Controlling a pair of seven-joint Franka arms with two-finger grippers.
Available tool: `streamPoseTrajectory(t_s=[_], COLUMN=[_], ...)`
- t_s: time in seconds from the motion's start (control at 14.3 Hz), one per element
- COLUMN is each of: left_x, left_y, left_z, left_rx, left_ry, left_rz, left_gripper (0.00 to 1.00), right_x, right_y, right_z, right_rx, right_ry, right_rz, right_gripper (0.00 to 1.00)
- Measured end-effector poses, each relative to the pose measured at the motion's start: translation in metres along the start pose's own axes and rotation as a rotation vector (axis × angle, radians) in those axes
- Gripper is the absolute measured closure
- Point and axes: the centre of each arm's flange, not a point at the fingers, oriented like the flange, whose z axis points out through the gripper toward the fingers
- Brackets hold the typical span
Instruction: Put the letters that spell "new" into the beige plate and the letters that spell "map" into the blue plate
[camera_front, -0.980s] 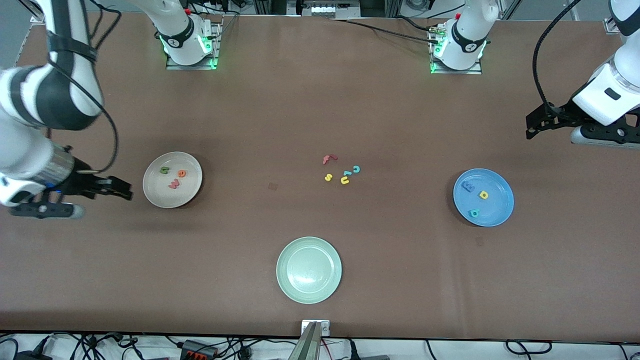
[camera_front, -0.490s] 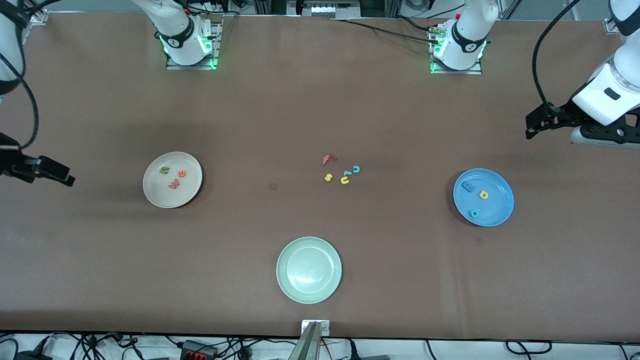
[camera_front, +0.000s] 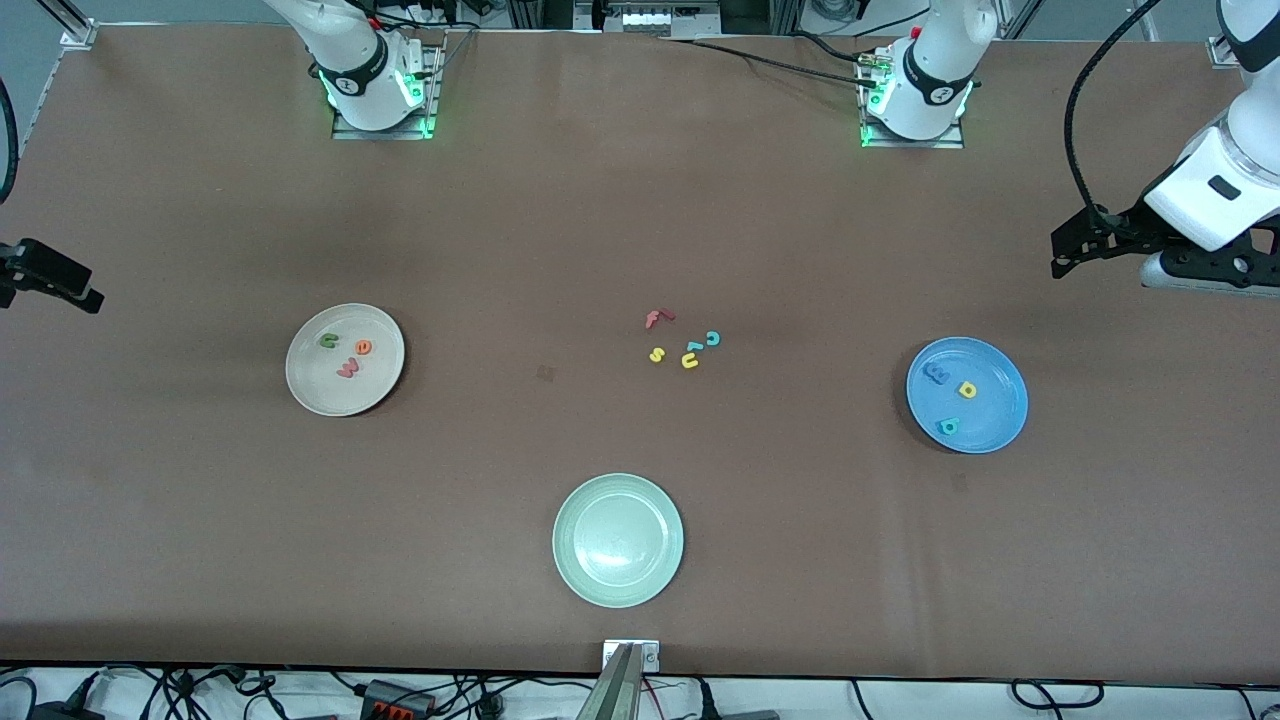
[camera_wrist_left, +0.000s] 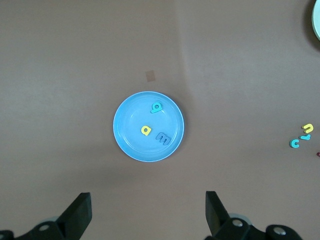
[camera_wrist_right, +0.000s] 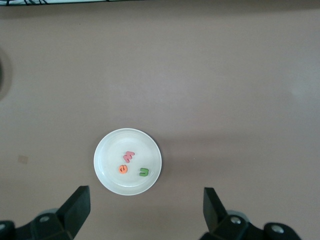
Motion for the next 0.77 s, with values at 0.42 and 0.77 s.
streamPoseTrajectory(t_s=[0.42, 0.77], left_x=[0.0, 0.0], left_y=[0.0, 0.0], left_z=[0.0, 0.0], left_rx=[0.0, 0.0], left_ry=[0.0, 0.0], left_rz=[0.0, 0.0], left_gripper=[0.0, 0.0], right_x=[-0.022, -0.048], right_y=[-0.003, 0.0], right_z=[0.026, 0.024], right_rx=[0.002, -0.029], right_ry=[-0.103, -0.113], right_rz=[0.014, 0.006], right_gripper=[0.0, 0.0])
